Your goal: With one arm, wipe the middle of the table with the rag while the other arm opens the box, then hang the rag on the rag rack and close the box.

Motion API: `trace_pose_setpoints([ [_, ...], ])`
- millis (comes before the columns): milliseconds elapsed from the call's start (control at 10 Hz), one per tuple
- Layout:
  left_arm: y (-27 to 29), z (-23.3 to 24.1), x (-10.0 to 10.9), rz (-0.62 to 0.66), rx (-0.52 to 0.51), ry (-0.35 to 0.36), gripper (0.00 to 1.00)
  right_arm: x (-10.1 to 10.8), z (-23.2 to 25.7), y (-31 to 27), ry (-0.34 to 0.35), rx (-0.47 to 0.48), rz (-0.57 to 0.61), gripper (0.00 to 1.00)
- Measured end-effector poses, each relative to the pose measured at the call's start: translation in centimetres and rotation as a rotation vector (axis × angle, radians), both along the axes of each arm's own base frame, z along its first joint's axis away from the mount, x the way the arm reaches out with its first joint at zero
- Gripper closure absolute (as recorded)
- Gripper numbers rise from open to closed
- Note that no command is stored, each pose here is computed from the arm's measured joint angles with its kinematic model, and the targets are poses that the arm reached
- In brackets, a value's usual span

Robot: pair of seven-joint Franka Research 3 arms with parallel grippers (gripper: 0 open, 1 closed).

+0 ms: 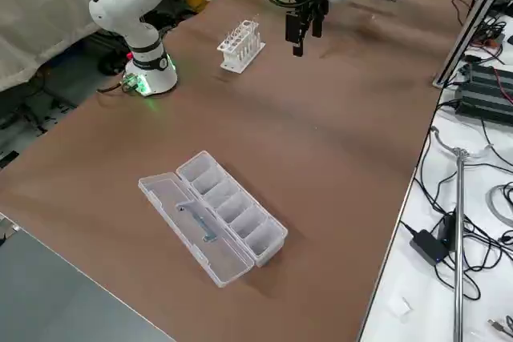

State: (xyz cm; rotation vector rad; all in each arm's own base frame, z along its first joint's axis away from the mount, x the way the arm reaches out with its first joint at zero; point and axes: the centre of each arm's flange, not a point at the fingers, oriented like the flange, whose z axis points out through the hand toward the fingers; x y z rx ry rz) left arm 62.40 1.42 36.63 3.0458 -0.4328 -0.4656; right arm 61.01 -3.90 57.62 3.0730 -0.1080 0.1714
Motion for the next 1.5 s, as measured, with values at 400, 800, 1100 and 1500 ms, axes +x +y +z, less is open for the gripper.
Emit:
trace_pose_setpoints([
  [400, 4.9, -5.1, 0.2, 0.031, -0.022, 0.067, 0.89, -0.2, -0.2, -0.2, 0.015, 0.000, -0.005, 0.00],
  [800, 4.0, -5.6, 1.4, 0.015, -0.024, 0.059, 0.87, -0.3, -0.3, -2.0, 0.019, 0.001, -0.035, 0.03],
  [1100, 3.2, -5.8, 1.7, 0.003, -0.026, 0.057, 0.64, -1.7, -0.4, -9.8, 0.034, -0.007, -0.051, 0.33],
  [1500, 3.3, -5.4, 2.2, 0.003, -0.026, 0.038, 0.14, -8.7, -1.3, -27.2, 0.022, 0.094, 0.022, 0.96],
])
